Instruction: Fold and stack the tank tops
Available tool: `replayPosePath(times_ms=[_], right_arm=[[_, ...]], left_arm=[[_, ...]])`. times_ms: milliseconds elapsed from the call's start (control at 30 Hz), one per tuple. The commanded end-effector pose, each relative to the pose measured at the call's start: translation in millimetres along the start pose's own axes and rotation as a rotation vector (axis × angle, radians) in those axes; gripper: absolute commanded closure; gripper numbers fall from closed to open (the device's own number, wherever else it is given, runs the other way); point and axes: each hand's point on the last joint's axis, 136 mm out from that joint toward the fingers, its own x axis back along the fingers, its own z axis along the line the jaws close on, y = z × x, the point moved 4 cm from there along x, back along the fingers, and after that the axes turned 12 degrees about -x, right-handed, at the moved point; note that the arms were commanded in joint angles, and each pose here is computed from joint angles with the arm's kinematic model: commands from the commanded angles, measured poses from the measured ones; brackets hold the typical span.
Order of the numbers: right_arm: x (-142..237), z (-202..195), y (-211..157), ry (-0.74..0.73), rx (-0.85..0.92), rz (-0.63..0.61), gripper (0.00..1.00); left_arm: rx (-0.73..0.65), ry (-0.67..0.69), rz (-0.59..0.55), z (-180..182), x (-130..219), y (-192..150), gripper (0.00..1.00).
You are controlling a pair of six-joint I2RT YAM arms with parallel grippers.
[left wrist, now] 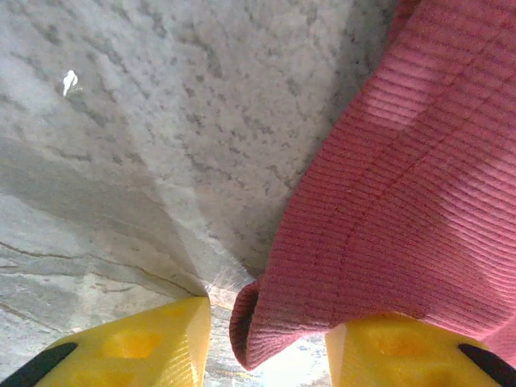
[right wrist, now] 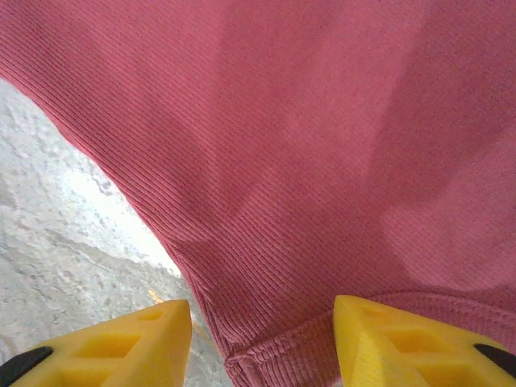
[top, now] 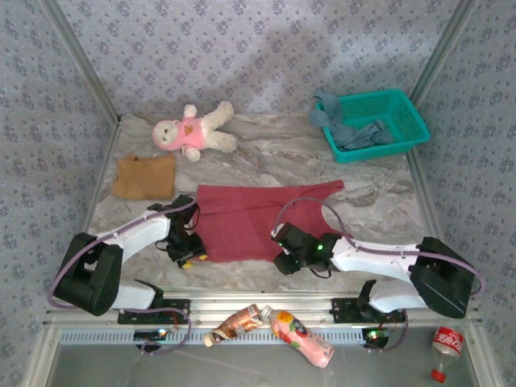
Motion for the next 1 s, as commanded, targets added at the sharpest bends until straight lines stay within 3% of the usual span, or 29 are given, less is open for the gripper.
replayPosePath(times_ms=[0, 200, 433, 533, 967], right_arm=[[-7, -8, -14, -0.074, -0.027, 0.046, 0.5], [-16, -14, -18, -0.125, -0.034, 0.067, 0.58], [-12, -11, -11, -0.123, -0.02, 0.05, 0.81], [-8, -9, -10, -0.106, -0.019, 0.039, 0.86], [26, -10, 20, 0.015, -0.07, 0.059, 0.9]], left_arm=[[0.005, 0.001, 0.007, 1, -5, -1, 0.62], [-0.023, 0.032, -0.016, -2, 5, 6, 0.73], [-0.058, 0.051, -0.023, -4, 15, 10, 0.91], [-0.075, 0.06, -0.03, -5, 21, 11, 0.99], [-0.114, 0.023, 0.012, -17, 51, 2, 1.0]])
